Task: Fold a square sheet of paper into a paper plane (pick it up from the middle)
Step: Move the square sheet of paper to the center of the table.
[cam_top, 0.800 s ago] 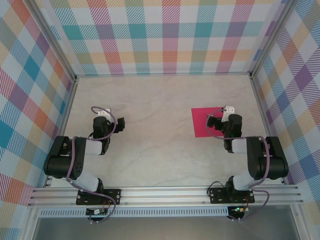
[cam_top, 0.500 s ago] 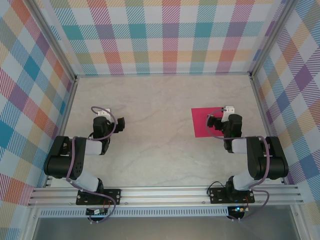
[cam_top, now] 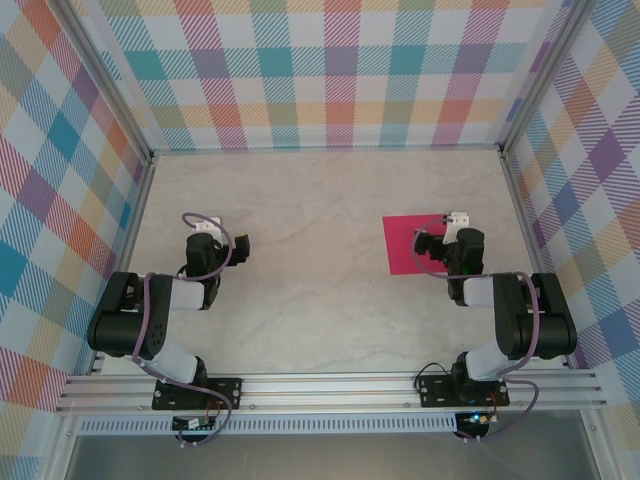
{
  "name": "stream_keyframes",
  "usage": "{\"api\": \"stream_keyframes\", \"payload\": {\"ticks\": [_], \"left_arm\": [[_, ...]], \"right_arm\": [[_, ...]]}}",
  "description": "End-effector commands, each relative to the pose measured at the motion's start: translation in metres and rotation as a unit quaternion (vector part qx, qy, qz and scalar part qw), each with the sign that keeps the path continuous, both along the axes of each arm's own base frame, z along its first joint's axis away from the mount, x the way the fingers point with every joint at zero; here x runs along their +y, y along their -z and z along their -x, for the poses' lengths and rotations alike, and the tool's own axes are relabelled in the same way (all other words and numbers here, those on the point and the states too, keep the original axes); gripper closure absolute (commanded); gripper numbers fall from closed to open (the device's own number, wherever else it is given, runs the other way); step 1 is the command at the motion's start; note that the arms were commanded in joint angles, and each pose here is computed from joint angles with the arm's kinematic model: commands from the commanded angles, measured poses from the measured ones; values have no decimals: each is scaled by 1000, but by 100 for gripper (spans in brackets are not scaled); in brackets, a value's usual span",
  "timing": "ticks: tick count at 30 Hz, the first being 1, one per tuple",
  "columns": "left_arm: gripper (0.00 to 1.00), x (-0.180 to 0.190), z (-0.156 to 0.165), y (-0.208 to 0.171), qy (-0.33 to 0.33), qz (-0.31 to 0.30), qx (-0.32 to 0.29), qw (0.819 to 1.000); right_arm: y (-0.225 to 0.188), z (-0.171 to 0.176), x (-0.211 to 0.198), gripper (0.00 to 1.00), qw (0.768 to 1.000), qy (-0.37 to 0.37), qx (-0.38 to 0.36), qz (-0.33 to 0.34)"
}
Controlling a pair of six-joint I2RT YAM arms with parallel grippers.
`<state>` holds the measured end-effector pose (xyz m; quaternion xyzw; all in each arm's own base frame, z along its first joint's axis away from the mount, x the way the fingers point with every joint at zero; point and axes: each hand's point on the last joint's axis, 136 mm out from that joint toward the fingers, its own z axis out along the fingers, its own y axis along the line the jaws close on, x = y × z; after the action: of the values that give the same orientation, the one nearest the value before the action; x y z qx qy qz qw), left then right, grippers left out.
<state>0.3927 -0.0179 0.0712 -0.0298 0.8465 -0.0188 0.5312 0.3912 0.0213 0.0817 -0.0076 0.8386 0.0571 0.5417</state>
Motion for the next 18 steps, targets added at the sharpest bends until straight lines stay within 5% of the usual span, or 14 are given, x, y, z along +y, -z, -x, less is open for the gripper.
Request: {"api": "stream_keyframes", "payload": {"ticks": [1,9,18], "left_arm": [[0,4,-6,-9,-3,-3,-16,1000],[0,24,7,-44,-68,7,-11,998],[0,10,26,-82,-84,124,32,988]], "right_arm": [[-10,-6,2,0,1000,-9,-15,0],[-33,-2,-13,0,995,62,68,-32],[-53,12,20,0,973,64,167,-142]]}}
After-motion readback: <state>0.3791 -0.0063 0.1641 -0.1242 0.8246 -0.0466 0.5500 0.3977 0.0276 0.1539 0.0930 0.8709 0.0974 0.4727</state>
